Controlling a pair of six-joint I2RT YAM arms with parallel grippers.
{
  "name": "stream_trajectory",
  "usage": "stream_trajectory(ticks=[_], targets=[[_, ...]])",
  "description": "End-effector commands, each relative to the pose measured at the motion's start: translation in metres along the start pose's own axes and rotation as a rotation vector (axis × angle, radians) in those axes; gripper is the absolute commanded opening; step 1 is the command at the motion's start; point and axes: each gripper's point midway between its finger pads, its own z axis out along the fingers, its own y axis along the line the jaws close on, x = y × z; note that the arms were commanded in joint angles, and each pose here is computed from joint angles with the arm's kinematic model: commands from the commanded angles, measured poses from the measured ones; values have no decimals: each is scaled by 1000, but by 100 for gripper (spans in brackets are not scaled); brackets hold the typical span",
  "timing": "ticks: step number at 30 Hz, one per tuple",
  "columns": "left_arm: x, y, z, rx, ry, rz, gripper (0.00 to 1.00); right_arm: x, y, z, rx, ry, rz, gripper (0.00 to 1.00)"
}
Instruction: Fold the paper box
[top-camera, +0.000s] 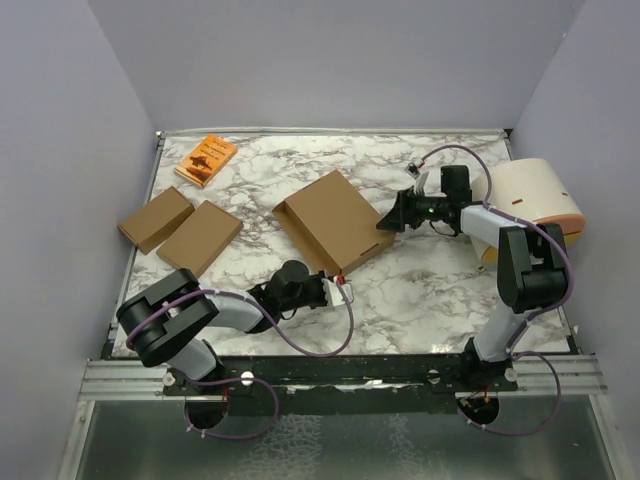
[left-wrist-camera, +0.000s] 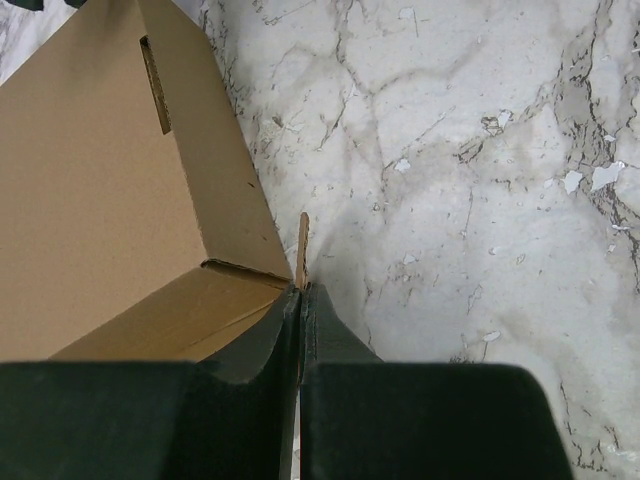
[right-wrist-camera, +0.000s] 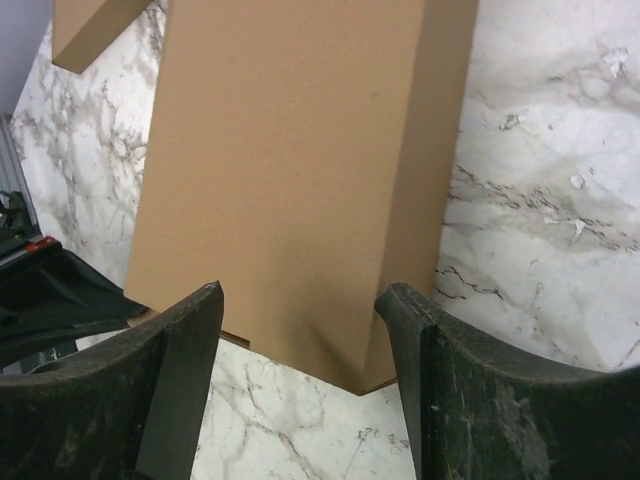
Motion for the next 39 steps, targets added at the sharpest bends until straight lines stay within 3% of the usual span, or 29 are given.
stream_trajectory(ticks=[1, 3, 8, 15, 39], targets=[[5, -8, -5, 13, 7, -33, 0, 14, -17, 3, 59, 36, 45, 64], [6, -8, -5, 8, 4, -40, 0, 17, -20, 4, 68, 44, 55, 58], [6, -6, -7, 2, -7, -62, 0, 23, -28, 5, 97, 63, 69, 56], [7, -5, -8, -7, -21, -92, 0, 28, -35, 6, 127, 78, 83, 46], [12, 6, -21, -94, -99, -266, 0, 40, -47, 9, 167, 109, 107, 44]])
